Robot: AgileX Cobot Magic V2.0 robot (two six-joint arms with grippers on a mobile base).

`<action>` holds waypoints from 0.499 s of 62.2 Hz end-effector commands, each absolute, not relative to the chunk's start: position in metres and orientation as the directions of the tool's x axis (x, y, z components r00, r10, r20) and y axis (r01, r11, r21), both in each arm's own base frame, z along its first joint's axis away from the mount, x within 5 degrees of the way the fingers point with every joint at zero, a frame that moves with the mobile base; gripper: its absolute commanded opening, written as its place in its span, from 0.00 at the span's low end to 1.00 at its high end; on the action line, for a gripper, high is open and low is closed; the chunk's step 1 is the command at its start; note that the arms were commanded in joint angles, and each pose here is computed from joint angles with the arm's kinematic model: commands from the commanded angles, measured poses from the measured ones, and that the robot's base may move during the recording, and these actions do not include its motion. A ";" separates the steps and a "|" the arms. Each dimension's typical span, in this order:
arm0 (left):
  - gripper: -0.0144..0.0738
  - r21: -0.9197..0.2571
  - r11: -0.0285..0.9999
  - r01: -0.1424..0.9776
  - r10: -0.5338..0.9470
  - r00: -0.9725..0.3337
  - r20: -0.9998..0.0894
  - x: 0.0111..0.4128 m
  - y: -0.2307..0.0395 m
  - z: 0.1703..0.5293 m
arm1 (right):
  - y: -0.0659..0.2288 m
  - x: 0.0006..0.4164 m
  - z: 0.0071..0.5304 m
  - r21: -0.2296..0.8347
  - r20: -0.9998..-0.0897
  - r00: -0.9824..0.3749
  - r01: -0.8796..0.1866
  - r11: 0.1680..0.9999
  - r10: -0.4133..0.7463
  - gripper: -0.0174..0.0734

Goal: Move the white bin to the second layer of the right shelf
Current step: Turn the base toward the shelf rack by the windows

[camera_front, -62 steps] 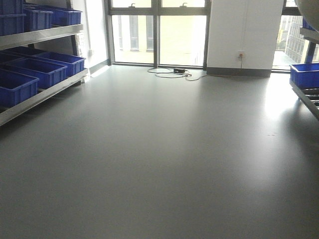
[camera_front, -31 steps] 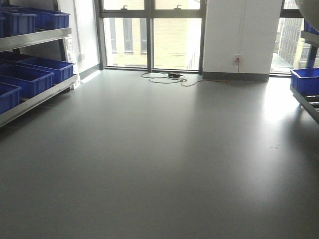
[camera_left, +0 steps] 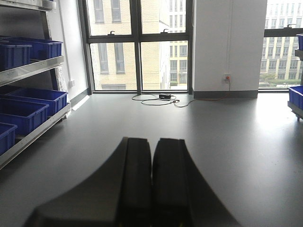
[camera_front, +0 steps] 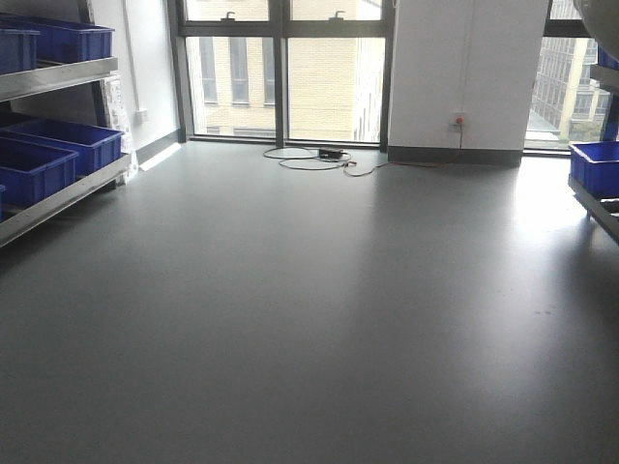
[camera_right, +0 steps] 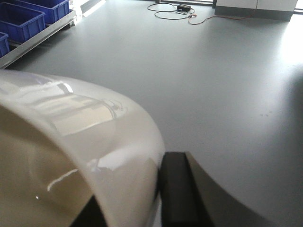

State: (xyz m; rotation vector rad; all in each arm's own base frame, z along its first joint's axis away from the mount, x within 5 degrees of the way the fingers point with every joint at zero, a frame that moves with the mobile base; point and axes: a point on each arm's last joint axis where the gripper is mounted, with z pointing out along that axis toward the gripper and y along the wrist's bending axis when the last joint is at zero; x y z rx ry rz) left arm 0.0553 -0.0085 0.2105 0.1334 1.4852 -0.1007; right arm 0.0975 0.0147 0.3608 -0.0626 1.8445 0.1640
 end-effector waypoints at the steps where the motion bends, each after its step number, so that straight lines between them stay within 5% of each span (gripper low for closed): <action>1: 0.26 0.014 0.989 0.145 -0.008 0.147 -0.989 0.055 -0.008 0.208 | 0.014 0.097 0.380 0.076 -0.988 -0.143 -0.131 0.988 0.057 0.25; 31: 0.26 0.014 0.989 0.145 -0.008 0.147 -0.989 0.055 -0.008 0.208 | 0.014 0.097 0.380 0.076 -0.988 -0.143 -0.131 0.988 0.057 0.25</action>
